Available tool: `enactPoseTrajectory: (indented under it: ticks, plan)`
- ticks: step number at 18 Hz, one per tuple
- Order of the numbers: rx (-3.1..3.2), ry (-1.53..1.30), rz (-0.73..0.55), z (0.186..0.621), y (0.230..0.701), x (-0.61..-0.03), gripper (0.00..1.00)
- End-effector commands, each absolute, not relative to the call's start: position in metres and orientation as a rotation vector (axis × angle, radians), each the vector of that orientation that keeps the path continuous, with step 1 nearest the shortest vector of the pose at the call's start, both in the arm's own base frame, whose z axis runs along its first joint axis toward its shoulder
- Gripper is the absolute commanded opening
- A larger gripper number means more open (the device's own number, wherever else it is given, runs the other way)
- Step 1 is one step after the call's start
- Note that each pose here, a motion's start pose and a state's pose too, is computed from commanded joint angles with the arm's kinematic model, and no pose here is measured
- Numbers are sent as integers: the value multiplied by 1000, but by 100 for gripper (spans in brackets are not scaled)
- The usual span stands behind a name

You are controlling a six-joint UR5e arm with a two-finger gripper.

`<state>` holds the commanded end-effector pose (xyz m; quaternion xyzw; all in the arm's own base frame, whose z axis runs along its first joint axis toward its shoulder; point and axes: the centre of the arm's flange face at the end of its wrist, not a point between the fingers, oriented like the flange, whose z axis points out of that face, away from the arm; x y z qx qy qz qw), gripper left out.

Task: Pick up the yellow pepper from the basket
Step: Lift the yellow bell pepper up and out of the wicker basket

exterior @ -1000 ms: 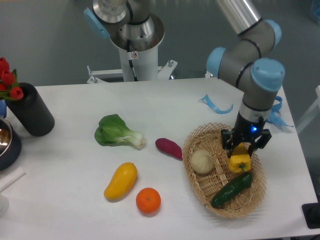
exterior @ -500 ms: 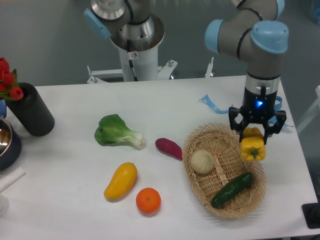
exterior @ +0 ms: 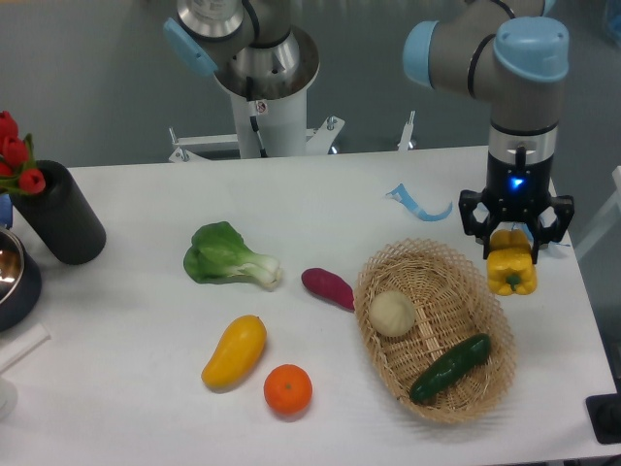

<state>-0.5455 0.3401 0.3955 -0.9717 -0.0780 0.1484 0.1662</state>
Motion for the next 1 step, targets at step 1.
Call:
enactPoseTrajectory:
  ticks: [1]
  plan:
    - [-2767, -220, 422, 396, 341, -545, 44]
